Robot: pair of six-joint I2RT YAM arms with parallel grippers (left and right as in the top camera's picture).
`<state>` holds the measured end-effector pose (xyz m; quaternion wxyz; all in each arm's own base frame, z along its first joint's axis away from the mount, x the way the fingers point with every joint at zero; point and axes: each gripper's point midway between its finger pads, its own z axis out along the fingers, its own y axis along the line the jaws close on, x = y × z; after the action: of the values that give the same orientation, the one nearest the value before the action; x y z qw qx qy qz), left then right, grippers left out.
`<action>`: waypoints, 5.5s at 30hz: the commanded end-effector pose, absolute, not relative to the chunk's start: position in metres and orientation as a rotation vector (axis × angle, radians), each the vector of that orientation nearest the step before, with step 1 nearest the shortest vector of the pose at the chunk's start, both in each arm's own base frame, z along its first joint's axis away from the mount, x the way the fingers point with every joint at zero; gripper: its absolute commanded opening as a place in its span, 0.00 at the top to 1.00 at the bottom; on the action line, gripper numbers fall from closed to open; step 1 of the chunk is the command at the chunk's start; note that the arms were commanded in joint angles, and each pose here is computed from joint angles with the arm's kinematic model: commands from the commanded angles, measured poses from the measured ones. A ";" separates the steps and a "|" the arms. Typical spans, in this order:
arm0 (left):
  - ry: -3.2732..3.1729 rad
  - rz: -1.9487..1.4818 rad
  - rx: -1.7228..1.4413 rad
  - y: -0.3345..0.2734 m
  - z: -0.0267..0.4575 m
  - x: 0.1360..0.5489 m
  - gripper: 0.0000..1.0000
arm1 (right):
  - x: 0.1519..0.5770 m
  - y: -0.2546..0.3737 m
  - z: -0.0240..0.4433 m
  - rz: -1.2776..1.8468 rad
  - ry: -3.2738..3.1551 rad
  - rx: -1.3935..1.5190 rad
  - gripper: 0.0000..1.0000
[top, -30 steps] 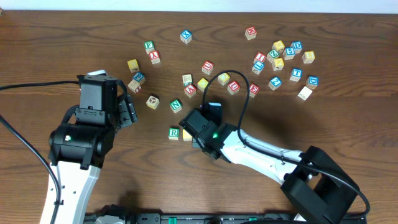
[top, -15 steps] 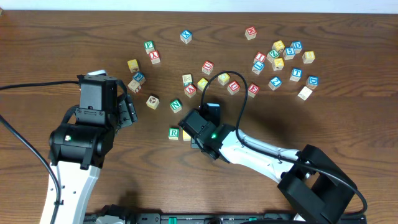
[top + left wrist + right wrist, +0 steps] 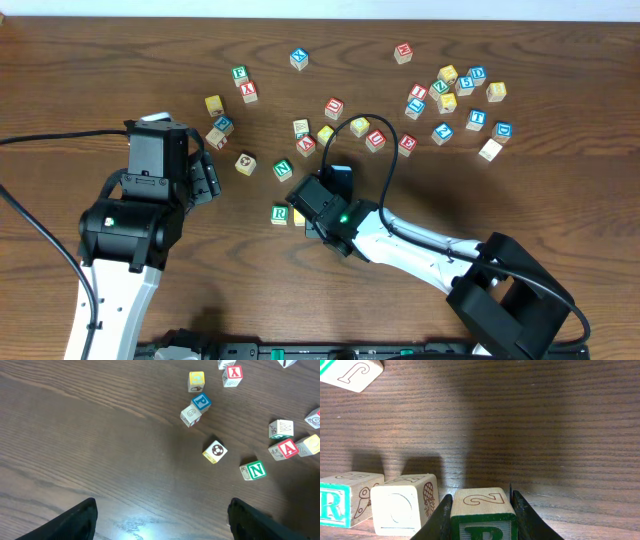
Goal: Spell out ROBOT
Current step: 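Lower the B block onto the table right of the O block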
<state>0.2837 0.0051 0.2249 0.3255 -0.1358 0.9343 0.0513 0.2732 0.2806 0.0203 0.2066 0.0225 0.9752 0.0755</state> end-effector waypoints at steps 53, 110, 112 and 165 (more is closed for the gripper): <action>2.424 0.159 -0.349 0.009 0.234 0.286 0.18 | 0.276 0.272 0.004 0.134 2.727 0.017 0.83; 2.424 0.159 -0.349 0.009 0.234 0.286 0.18 | 0.285 0.275 -0.006 0.149 2.713 0.038 0.56; 2.424 0.159 -0.349 0.009 0.234 0.286 0.18 | 0.287 0.273 -0.006 0.147 2.713 0.048 0.56; 2.424 0.159 -0.349 0.009 0.234 0.286 0.18 | 0.340 0.256 0.010 0.162 2.569 0.091 0.50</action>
<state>0.2837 0.0051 0.2249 0.3255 -0.1358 0.9343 0.0513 0.3320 0.2723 0.0162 0.2706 0.0262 0.9583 0.0875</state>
